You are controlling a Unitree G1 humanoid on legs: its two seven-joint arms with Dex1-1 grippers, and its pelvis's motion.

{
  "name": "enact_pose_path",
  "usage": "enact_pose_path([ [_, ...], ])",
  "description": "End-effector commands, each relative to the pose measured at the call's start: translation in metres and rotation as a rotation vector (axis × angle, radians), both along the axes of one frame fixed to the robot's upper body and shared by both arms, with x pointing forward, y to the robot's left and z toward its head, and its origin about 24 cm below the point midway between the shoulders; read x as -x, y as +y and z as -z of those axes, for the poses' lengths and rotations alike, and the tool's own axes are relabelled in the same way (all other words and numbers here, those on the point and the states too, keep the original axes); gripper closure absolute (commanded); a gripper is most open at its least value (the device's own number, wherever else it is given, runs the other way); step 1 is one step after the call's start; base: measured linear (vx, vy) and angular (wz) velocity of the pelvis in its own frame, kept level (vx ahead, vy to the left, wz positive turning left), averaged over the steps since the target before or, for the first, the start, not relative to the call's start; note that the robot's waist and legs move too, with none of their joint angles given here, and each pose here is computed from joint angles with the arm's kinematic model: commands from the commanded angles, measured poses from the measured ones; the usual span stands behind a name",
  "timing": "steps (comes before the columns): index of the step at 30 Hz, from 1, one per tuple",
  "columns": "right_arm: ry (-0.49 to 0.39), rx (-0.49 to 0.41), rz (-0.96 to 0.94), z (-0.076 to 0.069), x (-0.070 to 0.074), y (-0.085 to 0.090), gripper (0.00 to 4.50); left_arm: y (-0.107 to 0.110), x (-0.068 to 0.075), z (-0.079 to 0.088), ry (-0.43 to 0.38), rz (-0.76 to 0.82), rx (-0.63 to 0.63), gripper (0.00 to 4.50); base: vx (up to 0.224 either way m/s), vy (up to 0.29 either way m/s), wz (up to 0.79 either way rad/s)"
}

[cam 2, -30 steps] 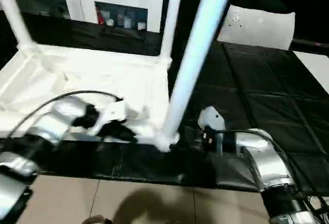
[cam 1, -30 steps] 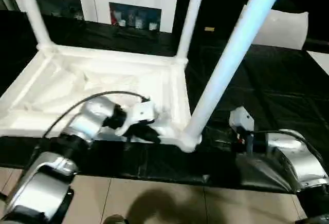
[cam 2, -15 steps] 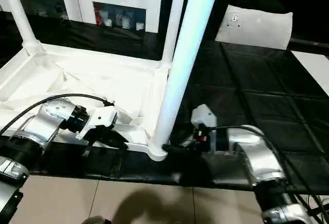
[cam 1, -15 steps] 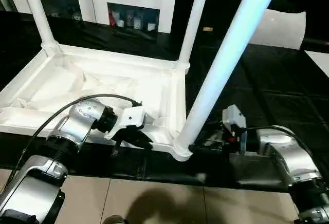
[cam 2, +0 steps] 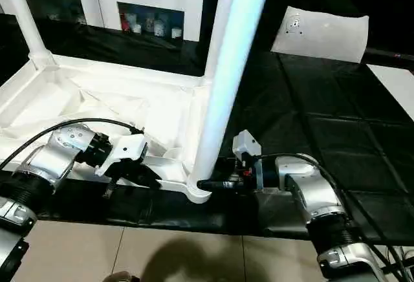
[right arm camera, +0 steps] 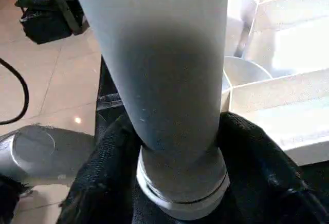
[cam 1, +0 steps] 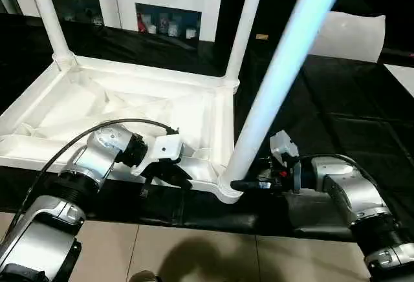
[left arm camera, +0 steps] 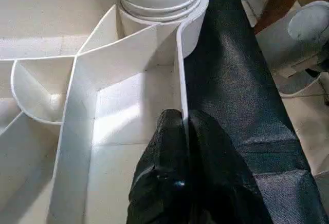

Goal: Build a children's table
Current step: Rotate leg to tighten

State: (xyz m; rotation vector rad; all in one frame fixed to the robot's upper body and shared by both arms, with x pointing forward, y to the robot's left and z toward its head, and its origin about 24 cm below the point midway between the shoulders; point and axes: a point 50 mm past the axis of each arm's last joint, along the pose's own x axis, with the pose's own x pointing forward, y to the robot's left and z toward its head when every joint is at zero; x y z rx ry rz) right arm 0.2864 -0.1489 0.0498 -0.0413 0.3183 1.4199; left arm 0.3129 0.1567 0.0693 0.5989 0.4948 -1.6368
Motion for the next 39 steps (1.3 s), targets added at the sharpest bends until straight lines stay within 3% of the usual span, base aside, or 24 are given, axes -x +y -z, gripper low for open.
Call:
enact_pose_path([
  [1, -0.016, -0.012, 0.005, -0.003, -0.003, 0.001, 2.41, -0.009, 0.007, 0.003, 0.021, 0.097, -0.013, 4.50, 0.000, 0.000, 0.00],
  [6, 0.006, -0.045, -0.010, -0.002, 0.000, 0.007, 2.53, -0.006, 0.006, 0.006, 0.008, 0.047, -0.006, 4.50, 0.000, 0.000, 0.00],
  [12, 0.046, -0.075, 0.107, 0.009, 0.012, 0.013, 2.54, -0.008, -0.008, 0.006, -0.080, -0.198, 0.063, 4.50, 0.000, 0.000, 0.00],
  [18, 0.069, -0.074, 0.315, 0.026, 0.020, 0.039, 2.55, -0.019, -0.016, 0.006, -0.104, -0.363, 0.141, 4.50, 0.000, 0.000, 0.00],
  [21, 0.092, -0.071, 0.443, 0.032, 0.021, 0.061, 2.56, -0.029, -0.021, 0.004, -0.139, -0.452, 0.157, 4.50, 0.000, 0.000, 0.00],
  [25, 0.142, -0.037, 0.706, 0.035, 0.011, 0.087, 2.56, -0.045, -0.032, -0.006, -0.170, -0.607, 0.204, 4.50, 0.000, 0.000, 0.00],
  [29, 0.124, -0.008, 0.843, 0.032, 0.002, 0.100, 2.56, -0.060, -0.037, -0.014, -0.198, -0.694, 0.243, 4.50, 0.000, 0.000, 0.00],
  [31, 0.112, -0.053, 0.873, 0.024, -0.003, 0.108, 2.56, -0.068, -0.037, -0.016, -0.215, -0.700, 0.252, 4.50, 0.000, 0.000, 0.00],
  [32, 0.100, -0.080, 0.874, 0.019, -0.004, 0.109, 2.22, -0.071, -0.036, -0.016, -0.220, -0.688, 0.246, 4.50, 0.000, 0.000, 0.00],
  [37, 0.067, -0.149, 0.862, 0.006, -0.008, 0.102, 1.64, -0.067, -0.030, -0.013, -0.206, -0.637, 0.225, 4.50, 0.000, 0.000, 0.00],
  [39, 0.019, -0.148, 0.820, 0.002, -0.008, 0.091, 1.51, -0.058, -0.026, -0.011, -0.196, -0.593, 0.210, 4.50, 0.000, 0.000, 0.00],
])
